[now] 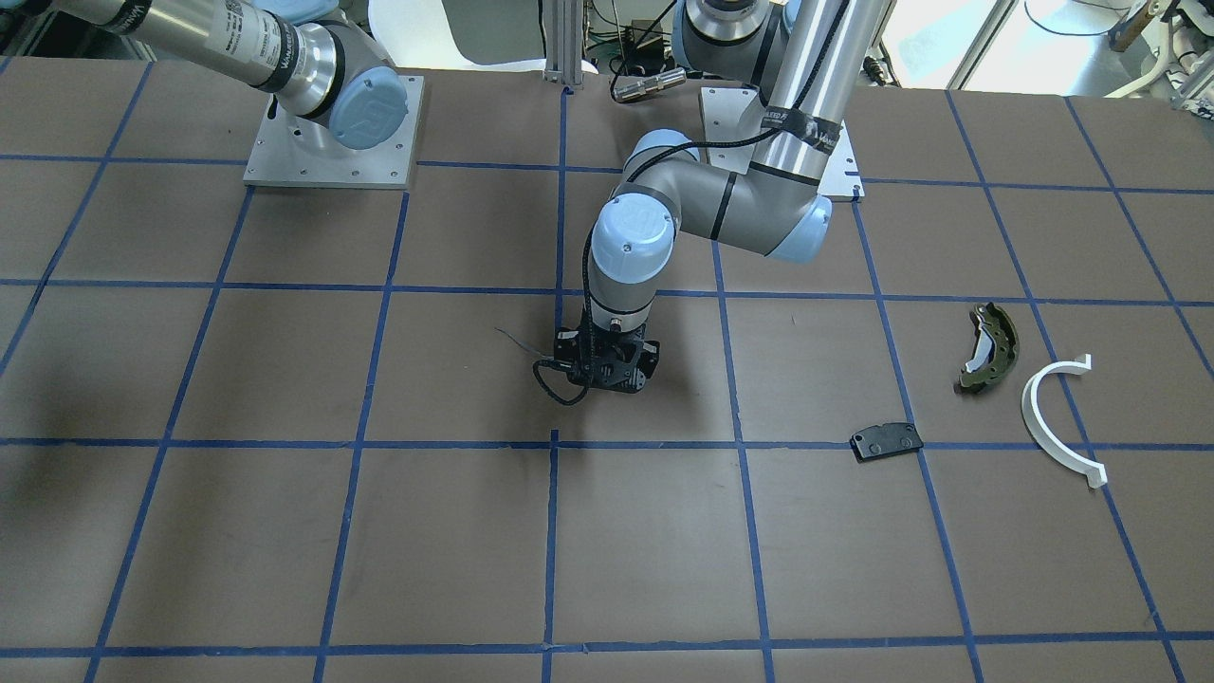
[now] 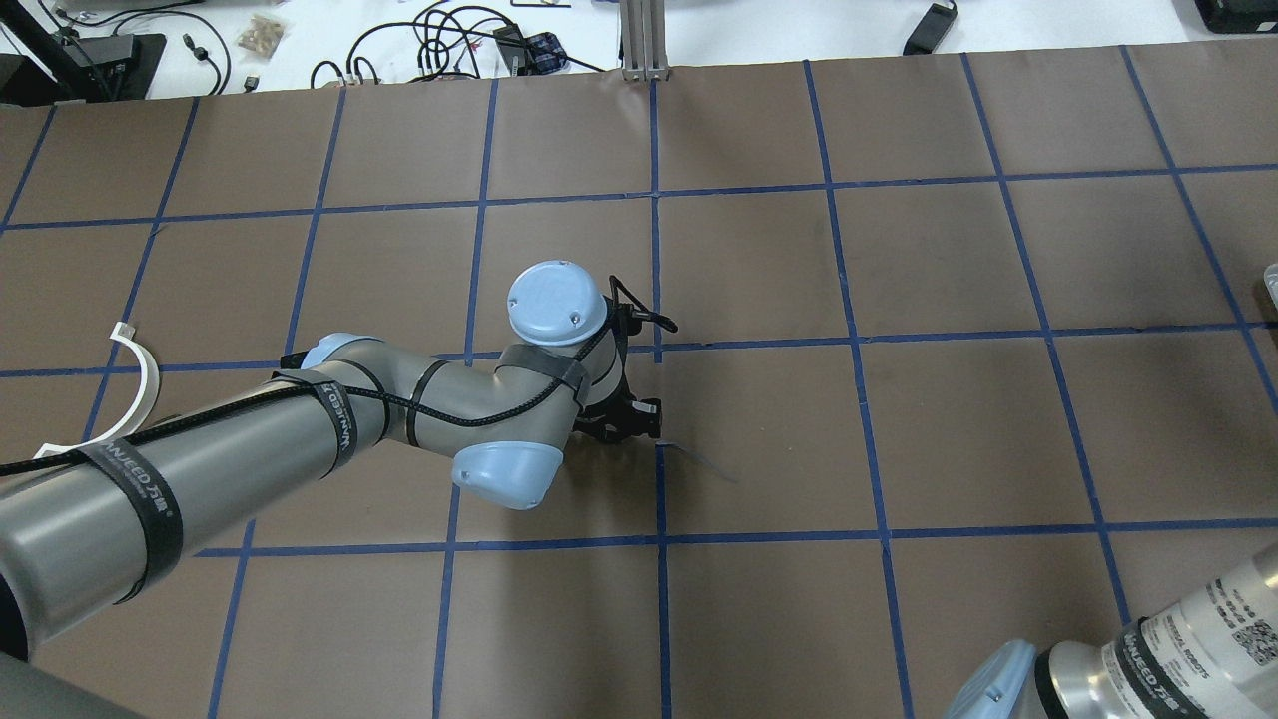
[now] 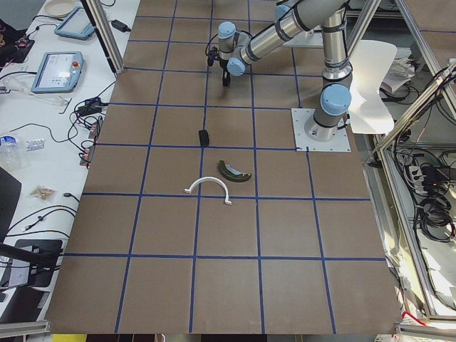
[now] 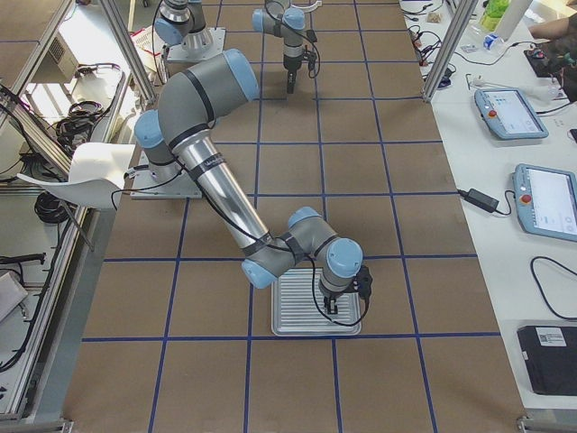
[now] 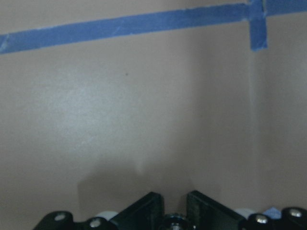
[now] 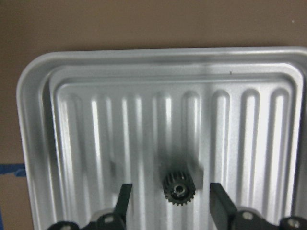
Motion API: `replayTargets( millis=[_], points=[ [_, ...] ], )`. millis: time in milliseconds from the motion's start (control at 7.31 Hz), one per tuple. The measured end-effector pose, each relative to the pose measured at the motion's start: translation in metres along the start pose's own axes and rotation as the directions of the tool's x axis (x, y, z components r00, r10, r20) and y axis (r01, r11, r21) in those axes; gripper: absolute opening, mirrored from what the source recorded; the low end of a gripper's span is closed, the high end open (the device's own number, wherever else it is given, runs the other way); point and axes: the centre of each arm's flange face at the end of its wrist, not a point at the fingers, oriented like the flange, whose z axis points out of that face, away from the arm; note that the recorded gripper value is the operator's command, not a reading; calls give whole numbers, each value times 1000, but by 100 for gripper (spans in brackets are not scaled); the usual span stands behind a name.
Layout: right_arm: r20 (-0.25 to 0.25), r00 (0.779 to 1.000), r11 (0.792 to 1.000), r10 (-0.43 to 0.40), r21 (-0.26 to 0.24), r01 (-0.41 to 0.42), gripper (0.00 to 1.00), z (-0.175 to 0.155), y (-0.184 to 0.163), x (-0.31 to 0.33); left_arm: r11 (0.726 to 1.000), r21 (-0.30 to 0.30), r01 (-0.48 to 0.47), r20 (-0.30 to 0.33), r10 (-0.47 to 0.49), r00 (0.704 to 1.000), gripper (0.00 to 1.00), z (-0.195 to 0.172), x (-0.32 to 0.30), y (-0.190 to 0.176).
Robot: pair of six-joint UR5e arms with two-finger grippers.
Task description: Place bearing gear from tray to pile
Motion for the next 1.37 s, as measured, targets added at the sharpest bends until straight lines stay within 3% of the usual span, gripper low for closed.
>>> replayTargets(
  millis=[274,684,821,1094,1368],
  points=[
    [6,1000,1000,0,-3,0,50,6,-1,1,999,16,33,-3,-33,999,24,-29,-15,-27],
    [3,1000,1000,3,-5,-3,0,6,-2,3,988,-51,143,8,-143,990,18,-88,-95,-100],
    [4,1000,1000,4,-8,-4,0,5,-1,2,981,-83,173,10,-172,985,18,-94,-151,-113],
    [12,1000,1000,2,-14,-2,0,1,0,1,983,-133,128,-6,-129,992,18,-102,-259,-112],
    [46,999,998,18,-66,-15,0,-39,6,-22,981,-179,72,-35,-79,996,18,-89,-343,-85]
  ],
)
